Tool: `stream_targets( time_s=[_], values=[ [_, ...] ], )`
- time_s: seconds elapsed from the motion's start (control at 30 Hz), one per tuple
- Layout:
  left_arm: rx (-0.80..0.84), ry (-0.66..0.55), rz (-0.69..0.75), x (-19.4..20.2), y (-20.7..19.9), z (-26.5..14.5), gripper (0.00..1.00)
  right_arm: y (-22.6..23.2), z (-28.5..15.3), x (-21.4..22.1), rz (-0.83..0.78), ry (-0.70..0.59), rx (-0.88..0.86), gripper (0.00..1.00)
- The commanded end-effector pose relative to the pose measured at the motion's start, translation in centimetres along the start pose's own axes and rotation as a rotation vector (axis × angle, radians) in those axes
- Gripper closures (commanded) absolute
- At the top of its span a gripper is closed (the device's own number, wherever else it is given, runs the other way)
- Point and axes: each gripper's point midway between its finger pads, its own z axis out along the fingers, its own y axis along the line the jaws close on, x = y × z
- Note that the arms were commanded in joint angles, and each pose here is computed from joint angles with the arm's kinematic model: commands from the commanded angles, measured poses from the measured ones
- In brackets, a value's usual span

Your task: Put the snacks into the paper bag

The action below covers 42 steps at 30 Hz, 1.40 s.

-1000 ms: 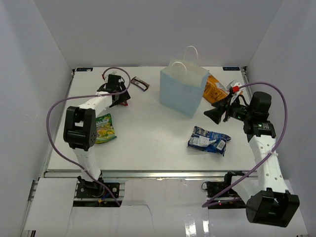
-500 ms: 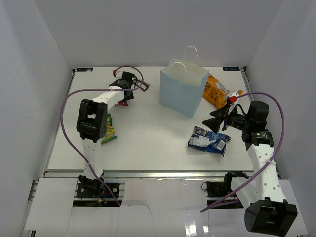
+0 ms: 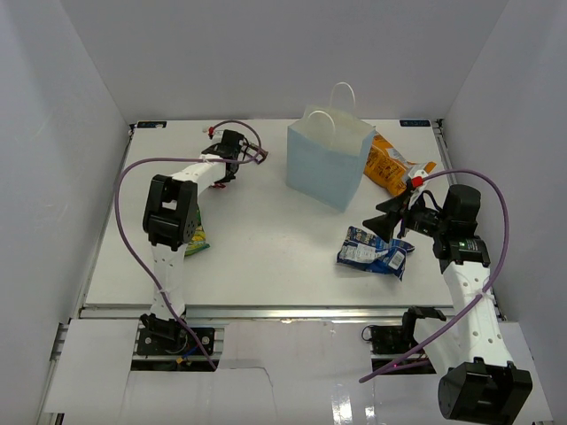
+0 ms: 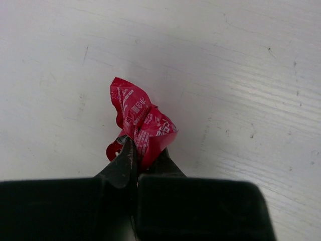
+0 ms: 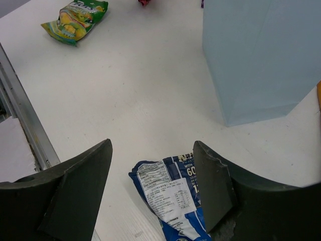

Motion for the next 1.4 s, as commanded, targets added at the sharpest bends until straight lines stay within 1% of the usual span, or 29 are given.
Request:
stream_targets(
  time_s=[0.0,0.03,0.1,0.13,0.17,0.2,0.23,0.27,0.3,0.33,0.4,0.53,0.6,0.63,0.7,0.73,0.77,0.8,0.87,0.93,0.97,1.0,1.1,1.17,1.2,1.23,1.27,1.33,1.37],
  values=[
    [0.058,-0.026,-0.02,-1.8,0.2,-2.5,1.0,0.2,-0.1,-0.9,-0.063,-0.032,-0.012,0.28],
    [0.084,-0.058,-0.044,-3.2,0.6,-4.2,1.0,0.2,-0.1,-0.8,-0.06,-0.03,-0.011,0.28],
    [0.16,-0.084,-0.059,-4.2,0.0,-6.5,1.0,0.3,-0.1,-0.8,-0.064,-0.031,-0.009,0.28],
    [0.197,-0.118,-0.074,-5.3,-0.2,-7.9,1.0,0.2,-0.1,-0.8,-0.064,-0.03,-0.009,0.28],
    [0.254,-0.185,-0.098,-7.4,-0.1,-11.1,1.0,0.2,-0.1,-0.7,-0.066,-0.03,-0.008,0.28],
    [0.297,-0.217,-0.105,-8.2,-0.3,-12.7,1.0,0.2,-0.1,-0.8,-0.067,-0.031,-0.008,0.28],
    [0.381,-0.248,-0.11,-9.0,-1.2,-14.5,1.0,0.2,-0.1,-0.9,-0.07,-0.032,-0.006,0.28],
    [0.46,-0.318,-0.125,-10.7,-1.1,-18.1,1.0,0.2,-0.1,-0.8,-0.067,-0.03,-0.006,0.28],
    [0.521,-0.353,-0.127,-11.5,-1.4,-20.0,1.0,0.1,-0.1,-0.8,-0.068,-0.031,-0.005,0.28],
    [0.62,-0.398,-0.118,-12.3,-2.3,-22.2,1.0,0.1,-0.1,-0.7,-0.067,-0.03,-0.005,0.28],
    [0.779,-0.498,-0.123,-14.1,-3.2,-27.6,1.0,0.1,0.0,-0.7,-0.068,-0.029,-0.007,0.28],
    [1.019,-0.587,-0.122,-16.0,-5.7,-34.9,1.0,0.0,-0.1,-0.7,-0.07,-0.029,-0.002,0.28],
    [1.073,-0.597,-0.124,-16.7,-7.2,-36.1,1.0,0.0,-0.1,-0.7,-0.07,-0.029,0.0,0.28],
    [1.108,-0.622,-0.141,-17.8,-7.7,-38.0,1.0,0.0,-0.1,-0.7,-0.073,-0.03,0.0,0.28],
    [1.133,-0.603,-0.138,-18.2,-9.7,-37.7,1.0,0.0,-0.1,-0.6,-0.071,-0.029,0.001,0.28],
    [1.163,-0.632,-0.155,-19.4,-10.0,-39.4,1.0,0.0,0.0,-0.6,-0.069,-0.028,-0.002,0.28],
    [1.176,-0.639,-0.154,-19.8,-10.6,-39.8,1.0,-0.1,0.0,-0.6,-0.069,-0.028,-0.001,0.28],
    [1.179,-0.617,-0.145,-19.7,-12.2,-38.7,1.0,0.0,0.0,-0.6,-0.069,-0.028,-0.002,0.28],
    [1.219,-0.627,-0.138,-20.5,-14.2,-39.3,0.99,-0.1,-0.1,-0.6,-0.07,-0.028,0.001,0.28],
    [1.246,-0.633,-0.136,-21.0,-15.4,-39.7,0.98,0.0,-0.1,-0.7,-0.074,-0.029,0.002,0.27],
    [1.265,-0.663,-0.139,-22.0,-15.4,-40.8,0.97,-0.1,-0.1,-0.6,-0.076,-0.029,0.005,0.27],
    [1.27,-0.645,-0.128,-21.6,-16.9,-40.0,0.96,-0.1,-0.1,-0.6,-0.077,-0.029,0.005,0.27],
    [1.3,-0.646,-0.114,-21.5,-18.0,-40.4,0.96,0.0,-0.1,-0.7,-0.083,-0.03,0.007,0.27],
    [1.311,-0.636,-0.092,-20.8,-18.6,-40.5,0.94,0.0,-0.1,-0.7,-0.085,-0.03,0.007,0.27],
    [1.303,-0.618,-0.076,-20.0,-19.0,-39.8,0.94,0.0,-0.1,-0.7,-0.085,-0.03,0.005,0.27],
    [1.308,-0.619,-0.068,-19.7,-18.9,-40.2,0.92,0.0,-0.1,-0.6,-0.083,-0.029,0.005,0.27],
    [1.305,-0.6,-0.055,-18.9,-19.2,-39.7,0.91,0.0,-0.1,-0.7,-0.085,-0.031,0.002,0.27],
    [1.315,-0.599,-0.043,-18.4,-19.0,-40.1,0.85,0.0,-0.1,-0.6,-0.082,-0.029,0.001,0.27],
    [1.309,-0.582,-0.032,-17.7,-19.2,-39.6,0.82,0.0,-0.1,-0.6,-0.082,-0.029,0.001,0.27]
  ],
)
